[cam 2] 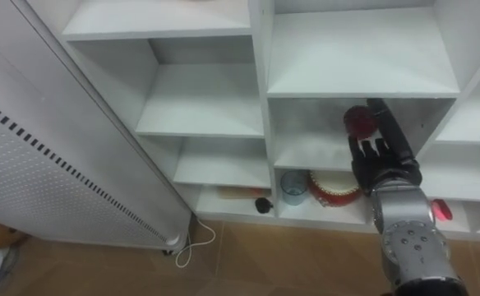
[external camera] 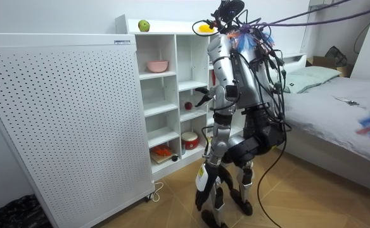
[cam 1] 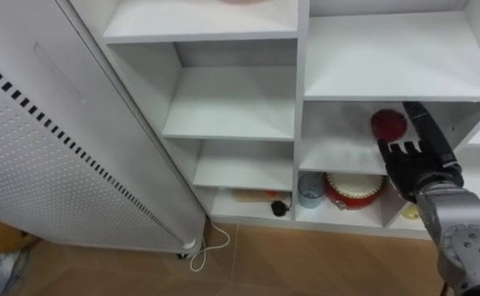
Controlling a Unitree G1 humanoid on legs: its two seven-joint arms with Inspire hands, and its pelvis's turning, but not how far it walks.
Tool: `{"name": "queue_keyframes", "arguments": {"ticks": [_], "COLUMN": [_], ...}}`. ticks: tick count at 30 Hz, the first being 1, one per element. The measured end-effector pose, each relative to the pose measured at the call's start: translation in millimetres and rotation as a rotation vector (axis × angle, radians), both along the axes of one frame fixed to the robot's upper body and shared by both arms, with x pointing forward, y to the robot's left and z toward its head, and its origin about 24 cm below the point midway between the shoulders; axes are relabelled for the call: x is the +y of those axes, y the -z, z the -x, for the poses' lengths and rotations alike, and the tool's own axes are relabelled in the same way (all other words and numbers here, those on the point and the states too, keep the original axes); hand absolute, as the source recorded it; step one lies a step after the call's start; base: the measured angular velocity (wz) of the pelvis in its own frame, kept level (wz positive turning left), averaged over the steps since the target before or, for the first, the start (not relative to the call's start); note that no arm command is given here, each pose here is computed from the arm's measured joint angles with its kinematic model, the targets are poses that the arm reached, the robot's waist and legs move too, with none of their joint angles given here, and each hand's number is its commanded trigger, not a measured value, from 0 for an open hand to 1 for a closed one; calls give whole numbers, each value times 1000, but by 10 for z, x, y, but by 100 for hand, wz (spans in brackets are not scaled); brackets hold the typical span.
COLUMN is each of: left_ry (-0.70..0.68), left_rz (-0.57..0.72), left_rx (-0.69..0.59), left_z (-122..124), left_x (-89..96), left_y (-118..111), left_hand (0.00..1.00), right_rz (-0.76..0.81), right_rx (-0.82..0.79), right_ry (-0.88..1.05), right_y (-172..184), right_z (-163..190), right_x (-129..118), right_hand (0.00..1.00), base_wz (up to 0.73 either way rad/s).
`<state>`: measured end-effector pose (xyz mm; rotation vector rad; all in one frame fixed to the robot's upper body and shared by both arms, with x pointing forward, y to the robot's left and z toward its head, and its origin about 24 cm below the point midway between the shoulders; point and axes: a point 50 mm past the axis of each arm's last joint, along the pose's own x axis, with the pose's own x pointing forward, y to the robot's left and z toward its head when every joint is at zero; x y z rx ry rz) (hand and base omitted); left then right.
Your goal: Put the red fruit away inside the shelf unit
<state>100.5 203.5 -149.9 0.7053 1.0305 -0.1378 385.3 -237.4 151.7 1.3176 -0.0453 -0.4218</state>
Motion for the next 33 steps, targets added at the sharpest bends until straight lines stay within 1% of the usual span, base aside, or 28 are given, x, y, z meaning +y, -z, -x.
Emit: {"name": "queue_keyframes", "arguments": {"ticks": [22, 28, 30, 33], "left_ry": [-9, -14, -17, -21], "left_rz": [8, 7, 6, 0], "left_rx": [-13, 5, 24, 33], "left_z": [-14, 58, 109, 119], "left_x": [-13, -8, -4, 6], "left_y": [-19, -3, 11, 14], "left_hand": [0, 0, 0, 0], "right_rz": [-36, -68, -81, -105], "right_rx": [-18, 32, 70, 120], "right_ry": [-11, -8, 12, 32], "right_y": [41, 271, 456, 705], "right_z": [-1, 10, 65, 149], "right_x": [-47, -113, -179, -252], "right_hand": [0, 0, 0, 0], "base_wz": [0, -5, -5, -7]}}
